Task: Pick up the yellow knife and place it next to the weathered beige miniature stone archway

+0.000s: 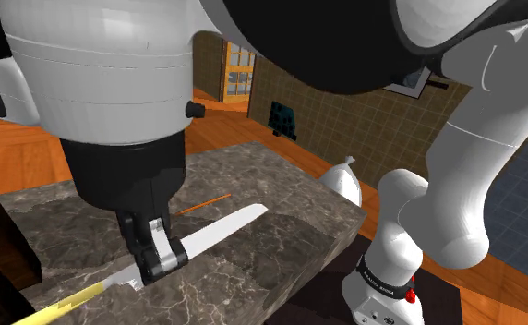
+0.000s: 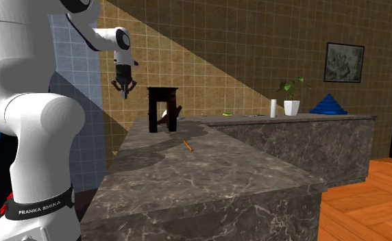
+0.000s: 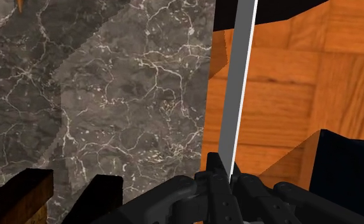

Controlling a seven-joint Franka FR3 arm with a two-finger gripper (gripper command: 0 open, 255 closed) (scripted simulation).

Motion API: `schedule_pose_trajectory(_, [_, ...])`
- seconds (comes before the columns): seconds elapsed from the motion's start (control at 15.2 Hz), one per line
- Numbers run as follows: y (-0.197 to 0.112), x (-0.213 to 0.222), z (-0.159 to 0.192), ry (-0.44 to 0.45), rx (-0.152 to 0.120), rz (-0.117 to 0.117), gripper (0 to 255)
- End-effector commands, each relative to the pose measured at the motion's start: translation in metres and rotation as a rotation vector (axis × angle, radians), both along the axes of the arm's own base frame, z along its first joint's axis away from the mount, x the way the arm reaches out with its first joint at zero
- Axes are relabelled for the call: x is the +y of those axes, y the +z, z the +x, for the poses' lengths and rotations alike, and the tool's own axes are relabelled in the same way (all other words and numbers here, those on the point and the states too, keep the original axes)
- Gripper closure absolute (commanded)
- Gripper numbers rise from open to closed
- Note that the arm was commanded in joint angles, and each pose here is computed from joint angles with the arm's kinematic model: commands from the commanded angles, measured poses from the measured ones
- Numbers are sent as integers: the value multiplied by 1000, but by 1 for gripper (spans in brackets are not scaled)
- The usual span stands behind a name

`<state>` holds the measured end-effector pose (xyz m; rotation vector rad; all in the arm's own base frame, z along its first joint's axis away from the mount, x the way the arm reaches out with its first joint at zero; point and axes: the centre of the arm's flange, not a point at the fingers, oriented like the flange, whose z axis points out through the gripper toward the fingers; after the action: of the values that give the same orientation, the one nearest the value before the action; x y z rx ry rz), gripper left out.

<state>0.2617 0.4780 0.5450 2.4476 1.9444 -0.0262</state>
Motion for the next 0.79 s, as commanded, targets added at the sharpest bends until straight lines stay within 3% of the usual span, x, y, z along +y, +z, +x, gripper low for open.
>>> schedule_pose_trajectory(0.0, [-11, 0, 1, 0, 0, 0, 255])
schedule_pose_trajectory(0.73, [-69, 0, 1, 0, 0, 0, 255])
